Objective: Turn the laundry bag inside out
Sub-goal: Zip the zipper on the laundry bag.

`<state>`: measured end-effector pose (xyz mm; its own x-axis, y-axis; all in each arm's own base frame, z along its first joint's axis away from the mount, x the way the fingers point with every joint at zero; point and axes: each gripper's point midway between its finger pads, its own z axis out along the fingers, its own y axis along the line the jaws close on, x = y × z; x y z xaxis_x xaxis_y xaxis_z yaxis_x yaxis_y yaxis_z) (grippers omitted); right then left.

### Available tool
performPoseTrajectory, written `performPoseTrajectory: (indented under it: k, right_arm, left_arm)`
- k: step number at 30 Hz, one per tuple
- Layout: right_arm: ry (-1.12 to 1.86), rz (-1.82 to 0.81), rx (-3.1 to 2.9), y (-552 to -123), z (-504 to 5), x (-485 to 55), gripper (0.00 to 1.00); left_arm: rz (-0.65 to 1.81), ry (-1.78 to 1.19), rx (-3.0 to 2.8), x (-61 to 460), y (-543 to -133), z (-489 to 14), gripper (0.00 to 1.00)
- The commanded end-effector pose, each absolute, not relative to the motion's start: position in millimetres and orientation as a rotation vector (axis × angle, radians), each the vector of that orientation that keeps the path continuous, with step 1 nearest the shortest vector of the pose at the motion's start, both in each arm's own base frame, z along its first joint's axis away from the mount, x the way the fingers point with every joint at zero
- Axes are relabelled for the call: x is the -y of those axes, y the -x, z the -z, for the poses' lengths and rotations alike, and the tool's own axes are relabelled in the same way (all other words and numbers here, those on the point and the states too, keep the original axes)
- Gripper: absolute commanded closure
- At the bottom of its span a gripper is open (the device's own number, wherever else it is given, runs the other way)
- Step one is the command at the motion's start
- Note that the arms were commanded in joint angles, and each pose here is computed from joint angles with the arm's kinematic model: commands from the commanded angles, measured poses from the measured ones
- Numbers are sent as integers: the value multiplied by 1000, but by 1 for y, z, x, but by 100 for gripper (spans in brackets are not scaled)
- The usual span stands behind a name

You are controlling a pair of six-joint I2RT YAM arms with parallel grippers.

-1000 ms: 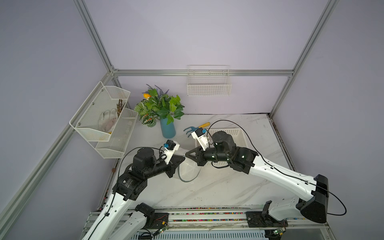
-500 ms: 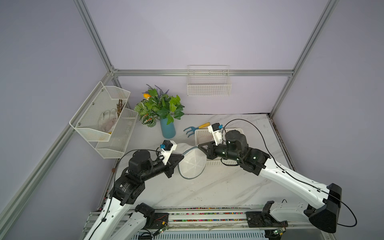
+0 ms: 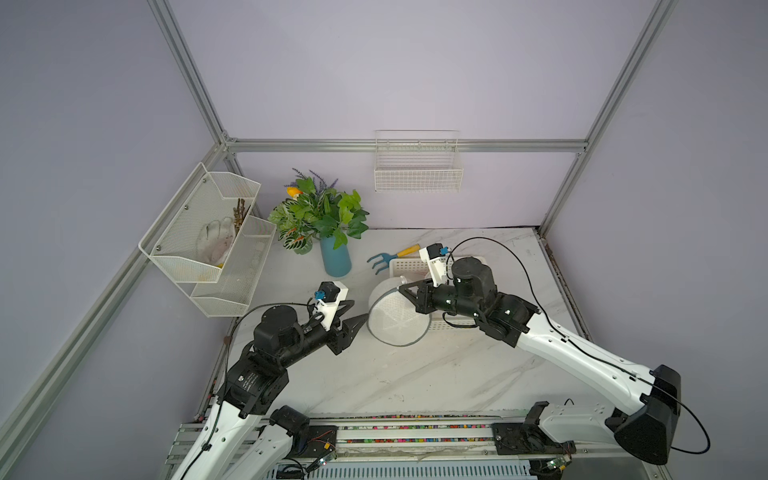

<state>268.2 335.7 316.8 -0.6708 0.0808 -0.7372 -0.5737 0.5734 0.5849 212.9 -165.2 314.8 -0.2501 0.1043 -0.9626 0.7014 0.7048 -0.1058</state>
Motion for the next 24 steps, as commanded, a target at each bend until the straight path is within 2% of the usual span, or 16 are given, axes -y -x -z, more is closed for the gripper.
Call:
performPoseTrajectory:
  k: [1, 9, 15, 20, 24]
  right_arm:
    - [515, -1164, -1981, -251, -339, -355, 100]
    - [712, -1238, -1943, -217, -341, -389, 100]
    - [783, -1214, -1918, -209, -346, -398, 100]
    - [761, -1196, -1912, -212, -348, -398, 100]
    - [752, -1188, -1907, -213, -350, -396, 100]
  left_arm:
    - [672, -686, -1680, 171, -207, -339, 39]
    - [721, -733, -1692, 179, -204, -332, 39]
    - [727, -732, -1707, 179, -203, -327, 57]
    - [726, -728, -1708, 178, -201, -327, 61]
    - [713, -723, -1726, 176, -202, -323, 70]
